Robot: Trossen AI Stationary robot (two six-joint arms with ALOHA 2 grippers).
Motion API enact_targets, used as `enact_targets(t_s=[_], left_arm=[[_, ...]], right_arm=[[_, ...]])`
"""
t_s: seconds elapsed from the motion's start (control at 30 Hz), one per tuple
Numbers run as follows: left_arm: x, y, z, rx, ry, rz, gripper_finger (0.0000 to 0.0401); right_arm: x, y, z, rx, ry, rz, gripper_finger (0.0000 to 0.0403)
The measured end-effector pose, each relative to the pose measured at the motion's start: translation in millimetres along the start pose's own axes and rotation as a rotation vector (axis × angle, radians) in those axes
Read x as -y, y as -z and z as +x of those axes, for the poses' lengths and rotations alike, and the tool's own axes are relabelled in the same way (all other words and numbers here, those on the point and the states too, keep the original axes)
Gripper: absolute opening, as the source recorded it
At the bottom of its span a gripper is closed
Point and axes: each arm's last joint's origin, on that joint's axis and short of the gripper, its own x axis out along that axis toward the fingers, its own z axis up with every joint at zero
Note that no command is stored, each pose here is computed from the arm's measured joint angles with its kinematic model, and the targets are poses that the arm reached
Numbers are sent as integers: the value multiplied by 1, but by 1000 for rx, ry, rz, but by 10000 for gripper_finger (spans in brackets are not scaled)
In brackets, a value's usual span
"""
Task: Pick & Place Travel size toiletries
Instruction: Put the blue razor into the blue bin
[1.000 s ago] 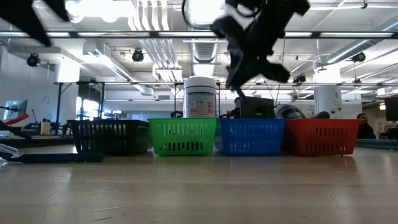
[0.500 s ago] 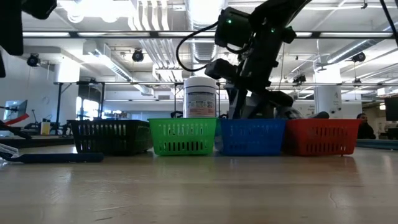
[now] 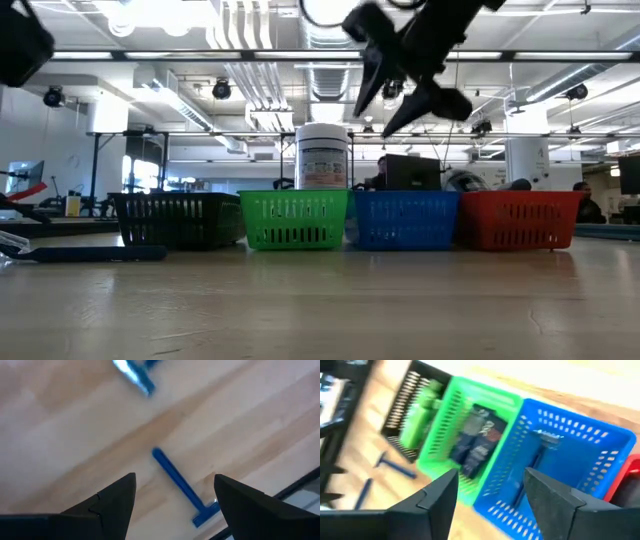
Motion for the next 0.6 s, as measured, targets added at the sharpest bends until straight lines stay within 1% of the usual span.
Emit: enact_targets(t_s=[0.1,0.27,0.43,0.6], left_arm=[[13,11,12,-26,2,-5,273],[30,24,33,-68,-65,1,273],[34,29,53,-120,-149,-3,273],[37,31,64,-132,-141,-8,268]], right_arm=[[-5,10,-14,23,-19,-9,237],[-8,31,-28,45,15,-22,264],[-11,49,-32,34,29,-36,283],[-13,63,-35,27,36,-41,300]])
